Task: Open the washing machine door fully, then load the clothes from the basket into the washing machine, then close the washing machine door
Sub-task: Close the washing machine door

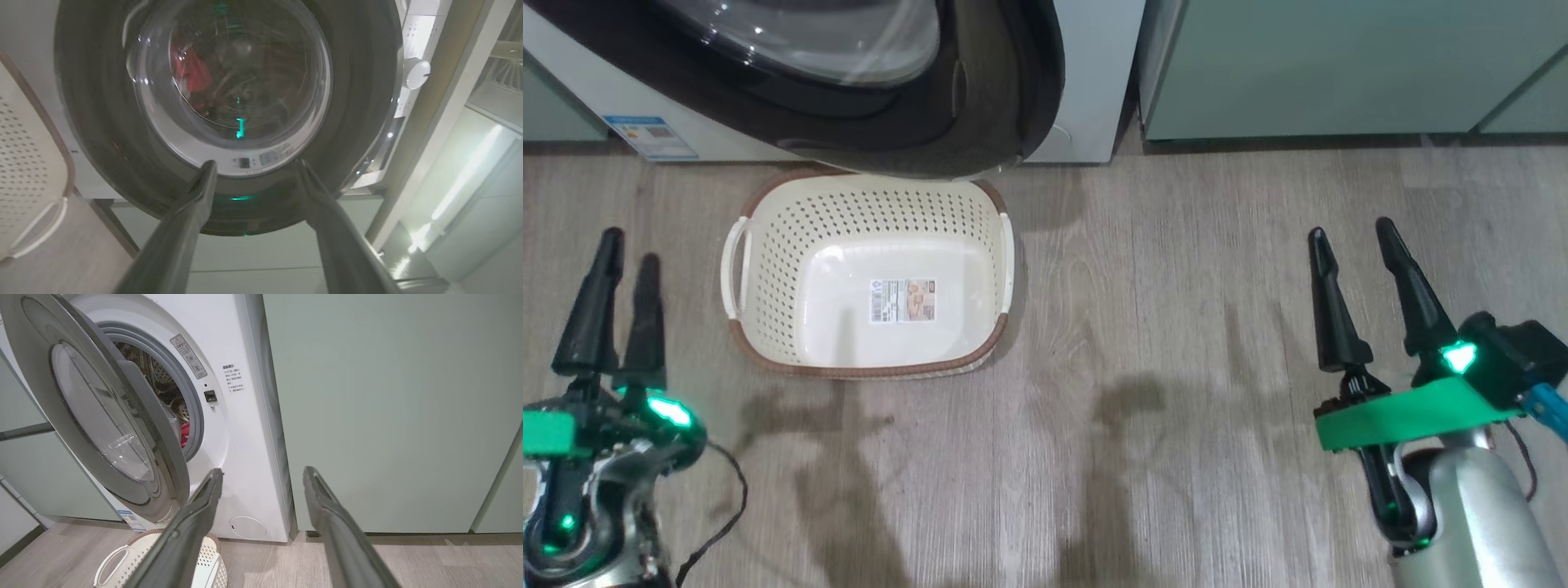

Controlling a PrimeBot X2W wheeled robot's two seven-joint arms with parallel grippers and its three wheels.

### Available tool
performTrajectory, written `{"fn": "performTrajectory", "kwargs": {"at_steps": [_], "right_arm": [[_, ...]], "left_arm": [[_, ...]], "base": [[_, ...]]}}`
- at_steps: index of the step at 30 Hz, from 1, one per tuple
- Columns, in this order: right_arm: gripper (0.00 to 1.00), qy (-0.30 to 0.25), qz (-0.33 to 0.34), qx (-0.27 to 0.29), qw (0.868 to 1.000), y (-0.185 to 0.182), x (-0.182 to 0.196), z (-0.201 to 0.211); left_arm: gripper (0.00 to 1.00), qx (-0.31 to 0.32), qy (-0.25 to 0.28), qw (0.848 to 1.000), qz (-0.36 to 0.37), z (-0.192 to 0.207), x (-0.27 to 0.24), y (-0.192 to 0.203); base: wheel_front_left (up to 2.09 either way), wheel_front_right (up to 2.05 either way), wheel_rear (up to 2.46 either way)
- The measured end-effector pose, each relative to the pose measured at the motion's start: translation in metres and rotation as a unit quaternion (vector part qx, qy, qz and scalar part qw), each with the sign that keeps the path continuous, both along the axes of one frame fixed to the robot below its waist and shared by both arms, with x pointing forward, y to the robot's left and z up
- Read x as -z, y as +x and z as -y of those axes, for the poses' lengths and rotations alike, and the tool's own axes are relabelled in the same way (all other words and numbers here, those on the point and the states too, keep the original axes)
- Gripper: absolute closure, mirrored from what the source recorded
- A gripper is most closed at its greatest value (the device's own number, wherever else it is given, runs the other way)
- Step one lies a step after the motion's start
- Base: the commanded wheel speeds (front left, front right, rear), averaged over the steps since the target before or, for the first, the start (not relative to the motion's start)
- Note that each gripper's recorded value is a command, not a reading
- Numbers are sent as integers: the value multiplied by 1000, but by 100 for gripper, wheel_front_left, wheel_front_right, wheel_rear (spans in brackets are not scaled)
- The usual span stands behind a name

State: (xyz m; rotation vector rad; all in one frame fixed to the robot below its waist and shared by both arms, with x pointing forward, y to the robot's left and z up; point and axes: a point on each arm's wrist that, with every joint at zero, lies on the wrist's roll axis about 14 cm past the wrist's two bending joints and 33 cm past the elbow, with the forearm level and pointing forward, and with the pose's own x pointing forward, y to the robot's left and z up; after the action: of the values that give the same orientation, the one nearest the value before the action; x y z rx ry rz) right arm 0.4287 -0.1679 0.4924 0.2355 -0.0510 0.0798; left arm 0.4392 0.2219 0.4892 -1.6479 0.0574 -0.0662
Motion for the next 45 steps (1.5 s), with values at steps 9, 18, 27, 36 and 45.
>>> {"fn": "performTrajectory", "kwargs": {"at_steps": [9, 18, 27, 36, 45], "right_arm": [[0, -15, 16, 8, 1000, -4, -16, 7], [0, -30, 34, 15, 999, -15, -36, 12], [0, -37, 22, 20, 999, -39, -36, 17], [0, -42, 15, 20, 999, -53, -36, 18], [0, -48, 10, 24, 998, -64, -37, 21]], "left_arm": [[0, -92, 257, 960, 59, 8, -50, 3], [0, -101, 547, 821, 126, 38, -79, -12], [0, -75, 673, 730, 93, 49, -53, -46], [0, -73, 692, 715, 71, 42, -41, -64], [0, -65, 696, 712, 64, 42, -33, -72]], "base": [[0, 0, 0], [0, 0, 0], [0, 0, 0], [0, 0, 0], [0, 0, 0]]}}
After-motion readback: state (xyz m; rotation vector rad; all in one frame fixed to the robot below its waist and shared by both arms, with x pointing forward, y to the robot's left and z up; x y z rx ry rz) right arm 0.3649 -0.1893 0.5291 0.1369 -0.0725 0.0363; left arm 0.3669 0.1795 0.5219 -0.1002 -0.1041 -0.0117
